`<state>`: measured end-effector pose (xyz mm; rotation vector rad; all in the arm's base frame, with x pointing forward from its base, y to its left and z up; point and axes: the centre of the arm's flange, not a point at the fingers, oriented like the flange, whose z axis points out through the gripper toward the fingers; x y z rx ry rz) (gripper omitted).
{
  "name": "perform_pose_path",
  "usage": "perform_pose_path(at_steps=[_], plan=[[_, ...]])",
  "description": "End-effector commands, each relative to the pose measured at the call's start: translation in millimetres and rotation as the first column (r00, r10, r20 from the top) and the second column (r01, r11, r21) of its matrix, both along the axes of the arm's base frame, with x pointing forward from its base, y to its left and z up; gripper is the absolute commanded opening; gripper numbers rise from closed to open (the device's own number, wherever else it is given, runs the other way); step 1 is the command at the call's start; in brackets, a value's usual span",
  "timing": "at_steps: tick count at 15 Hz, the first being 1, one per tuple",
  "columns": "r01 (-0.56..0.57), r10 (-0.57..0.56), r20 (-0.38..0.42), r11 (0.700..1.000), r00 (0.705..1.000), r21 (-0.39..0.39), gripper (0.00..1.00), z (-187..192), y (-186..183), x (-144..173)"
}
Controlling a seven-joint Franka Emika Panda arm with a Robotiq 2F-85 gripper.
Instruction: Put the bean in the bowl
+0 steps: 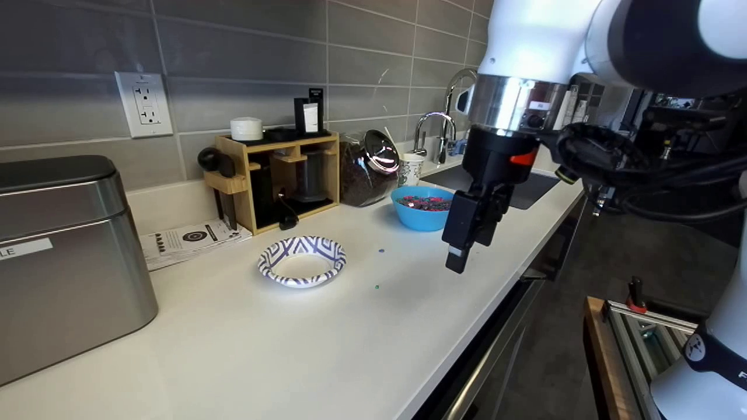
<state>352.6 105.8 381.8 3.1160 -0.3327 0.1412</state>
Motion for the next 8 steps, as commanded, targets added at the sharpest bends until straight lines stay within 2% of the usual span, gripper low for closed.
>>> perform_pose_path(at_steps=[1,8], plan=[[-0.032,0.033,-0.008,0.999,0.999,0.039,1.00,-25.2,-8.1,44.0],[-0.044,0.045,-0.040,0.999,0.998,0.032,1.00,-56.7,-14.7,90.6]])
